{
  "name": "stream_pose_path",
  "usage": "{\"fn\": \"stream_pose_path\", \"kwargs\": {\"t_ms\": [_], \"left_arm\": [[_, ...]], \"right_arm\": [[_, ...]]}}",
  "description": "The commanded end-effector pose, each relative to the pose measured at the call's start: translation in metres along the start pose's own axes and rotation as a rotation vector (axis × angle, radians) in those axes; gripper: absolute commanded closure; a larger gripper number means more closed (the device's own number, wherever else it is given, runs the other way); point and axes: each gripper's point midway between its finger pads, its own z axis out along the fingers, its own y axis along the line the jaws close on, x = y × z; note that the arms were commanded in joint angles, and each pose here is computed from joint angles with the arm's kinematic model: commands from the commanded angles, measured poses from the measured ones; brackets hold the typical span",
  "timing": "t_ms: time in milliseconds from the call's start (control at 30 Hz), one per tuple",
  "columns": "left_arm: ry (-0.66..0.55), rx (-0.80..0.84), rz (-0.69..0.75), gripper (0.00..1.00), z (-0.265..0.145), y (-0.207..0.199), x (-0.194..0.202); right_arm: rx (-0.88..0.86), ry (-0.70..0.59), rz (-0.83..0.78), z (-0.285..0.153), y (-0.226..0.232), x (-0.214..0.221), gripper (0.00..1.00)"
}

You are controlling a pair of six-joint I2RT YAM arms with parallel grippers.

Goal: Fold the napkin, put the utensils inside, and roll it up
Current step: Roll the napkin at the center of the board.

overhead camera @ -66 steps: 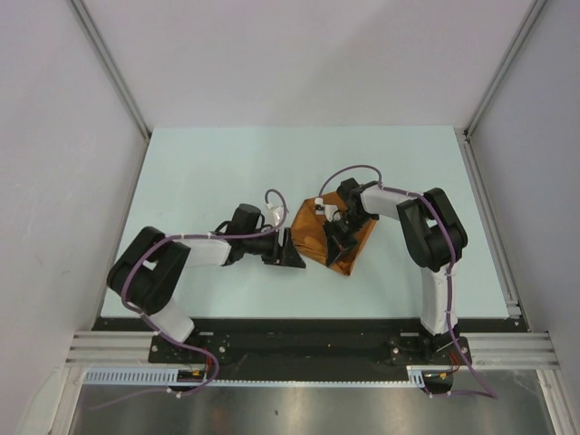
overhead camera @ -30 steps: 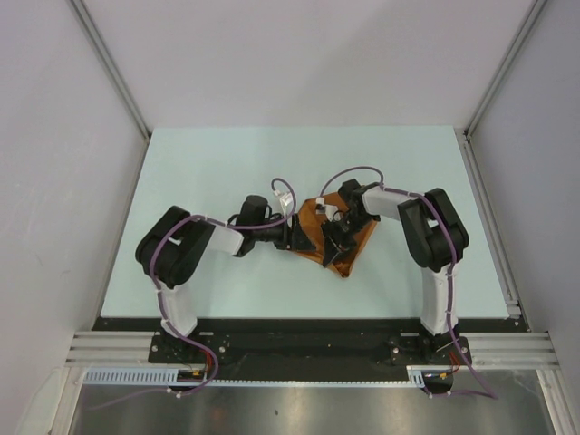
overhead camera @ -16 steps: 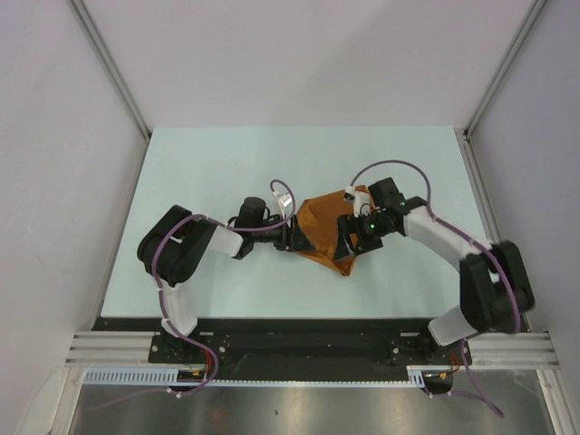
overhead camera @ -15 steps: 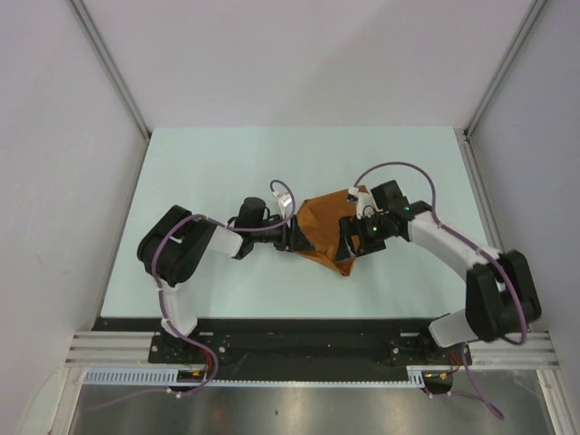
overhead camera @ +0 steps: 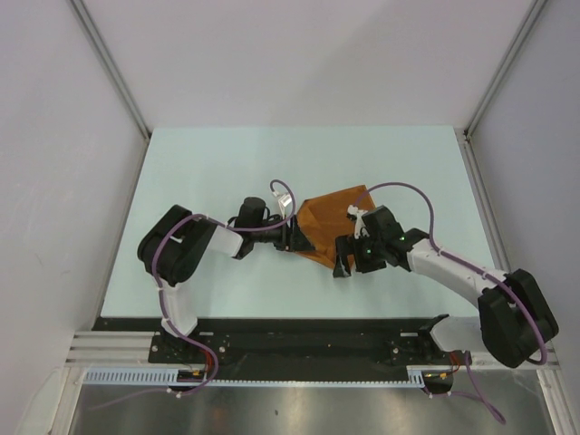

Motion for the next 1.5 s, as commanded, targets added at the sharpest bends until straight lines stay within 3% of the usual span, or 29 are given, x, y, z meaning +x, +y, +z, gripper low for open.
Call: {"fn": "stream_pose_path", "kwargs": {"t_ms": [0,267,467,1033,1233,1367,1467], "left_arm": [[0.059,-0.079,-0.048,0.35,-0.002,0.025,0.026],[0.061,-0.076,-0.040,0.35,-0.003,0.022,0.026],[0.064,-0.074,-0.040,0.35,-0.003,0.022,0.025],[0.077,-0.069,-0.030,0.35,-0.001,0.022,0.025],[0.076,-0.069,-0.021,0.35,-0.001,0.022,0.023],[0.075,-0.066,-0.011,0.35,0.000,0.021,0.020],[0.062,-0.055,0.001,0.35,0.001,0.016,0.011]], "right_arm": [[0.045,-0.061,0.005,0.015,-0.002,-0.016,0.10],[0.079,-0.020,0.069,0.037,-0.012,-0.011,0.20],[0.084,-0.041,0.132,0.043,-0.016,-0.017,0.38],[0.114,0.025,0.323,0.061,-0.046,0.003,0.65],[0.105,0.067,0.365,0.063,-0.049,0.016,0.76],[0.093,0.100,0.381,0.062,-0.049,0.023,0.90],[0.087,0.135,0.389,0.061,-0.049,0.030,0.94]]}}
